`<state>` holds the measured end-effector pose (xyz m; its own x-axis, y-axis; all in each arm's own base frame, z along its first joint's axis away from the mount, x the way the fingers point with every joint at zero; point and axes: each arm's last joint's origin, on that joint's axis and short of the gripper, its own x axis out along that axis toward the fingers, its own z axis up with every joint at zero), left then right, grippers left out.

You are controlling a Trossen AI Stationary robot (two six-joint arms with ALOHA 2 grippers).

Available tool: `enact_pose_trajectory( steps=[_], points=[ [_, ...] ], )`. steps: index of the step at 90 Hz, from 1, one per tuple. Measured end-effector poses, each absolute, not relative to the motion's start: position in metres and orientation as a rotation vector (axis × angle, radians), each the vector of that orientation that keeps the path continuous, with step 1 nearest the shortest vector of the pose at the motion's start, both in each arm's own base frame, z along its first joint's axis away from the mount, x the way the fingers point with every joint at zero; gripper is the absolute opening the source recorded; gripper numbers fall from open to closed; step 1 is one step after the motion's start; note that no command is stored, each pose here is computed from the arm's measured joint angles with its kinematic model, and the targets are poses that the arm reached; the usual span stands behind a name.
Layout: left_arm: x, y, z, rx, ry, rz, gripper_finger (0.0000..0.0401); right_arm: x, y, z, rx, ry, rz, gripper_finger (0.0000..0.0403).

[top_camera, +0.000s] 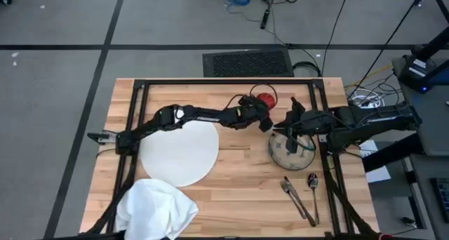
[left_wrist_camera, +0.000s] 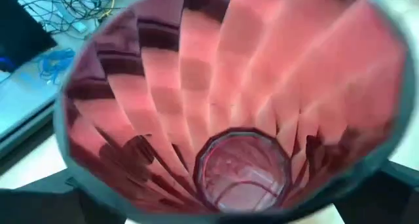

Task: Set table place
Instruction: Move the red glass to the top right of the table, then adjust the white table placemat

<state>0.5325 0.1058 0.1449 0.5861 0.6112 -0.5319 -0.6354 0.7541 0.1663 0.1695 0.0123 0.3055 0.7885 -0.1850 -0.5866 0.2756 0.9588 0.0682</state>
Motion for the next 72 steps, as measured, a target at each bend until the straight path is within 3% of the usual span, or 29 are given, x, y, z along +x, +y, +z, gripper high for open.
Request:
enact_pose_trajectory(
  steps=[55, 72],
  points=[
    [0.52, 0.093, 0.169, -0.049, 0.708, 0.697, 0.04, 0.169, 0.012, 0.305, 0.185, 0.615, -0.26, 0.0059],
    [0.49, 0.081, 0.187, -0.031, 0.965, 0.703, 0.04, 0.169, 0.012, 0.304, 0.183, 0.623, -0.261, 0.0059]
  ],
)
